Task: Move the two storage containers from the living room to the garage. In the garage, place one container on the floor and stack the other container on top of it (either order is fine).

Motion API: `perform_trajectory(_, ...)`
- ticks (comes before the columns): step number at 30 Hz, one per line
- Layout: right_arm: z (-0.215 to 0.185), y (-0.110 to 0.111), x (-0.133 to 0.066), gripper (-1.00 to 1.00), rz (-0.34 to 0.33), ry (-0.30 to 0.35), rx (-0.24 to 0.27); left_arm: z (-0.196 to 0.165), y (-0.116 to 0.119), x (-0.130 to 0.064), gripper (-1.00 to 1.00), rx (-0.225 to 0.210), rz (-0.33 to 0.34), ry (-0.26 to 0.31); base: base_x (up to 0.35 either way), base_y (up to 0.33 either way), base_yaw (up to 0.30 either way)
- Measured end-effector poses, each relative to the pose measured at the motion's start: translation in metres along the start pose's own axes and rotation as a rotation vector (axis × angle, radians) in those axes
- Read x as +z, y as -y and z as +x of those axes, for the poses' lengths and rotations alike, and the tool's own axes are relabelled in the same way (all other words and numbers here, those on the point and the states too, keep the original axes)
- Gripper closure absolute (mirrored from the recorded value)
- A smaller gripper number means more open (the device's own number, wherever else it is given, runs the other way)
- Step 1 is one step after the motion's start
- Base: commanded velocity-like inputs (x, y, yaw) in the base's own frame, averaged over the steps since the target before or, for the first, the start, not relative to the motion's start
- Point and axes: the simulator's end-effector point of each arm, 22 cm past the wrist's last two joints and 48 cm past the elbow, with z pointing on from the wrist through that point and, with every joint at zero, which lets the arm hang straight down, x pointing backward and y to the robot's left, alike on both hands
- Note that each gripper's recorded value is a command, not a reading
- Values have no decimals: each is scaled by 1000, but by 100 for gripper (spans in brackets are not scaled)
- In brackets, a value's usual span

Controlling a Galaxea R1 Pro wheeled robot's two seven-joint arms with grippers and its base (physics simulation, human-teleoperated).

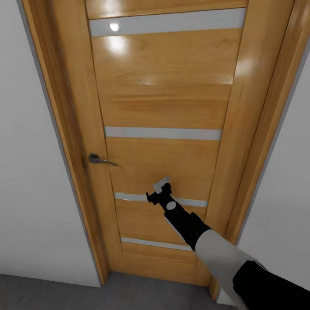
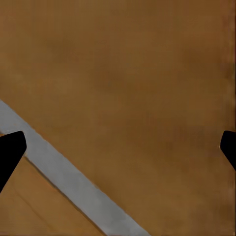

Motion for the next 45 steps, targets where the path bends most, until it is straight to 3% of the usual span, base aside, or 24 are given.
perform_trajectory(4,-19,40,16,-100,36,-16,7,0,1,0,-100,10,3,0,0,0,0)
perform_trajectory(6,-21,46,18,-100,41,-20,13,0,1,0,-100,12,3,0,28,0,0)
perform_trajectory(23,-4,49,20,-100,30,-62,10,1,3,0,-100,19,5,-1,173,84,0)
perform_trajectory(36,27,53,19,-100,48,-123,-91,1,3,0,-100,16,4,0,15,8,0)
perform_trajectory(45,37,70,18,-100,96,-164,-118,1,3,0,-100,19,5,-2,42,0,0)
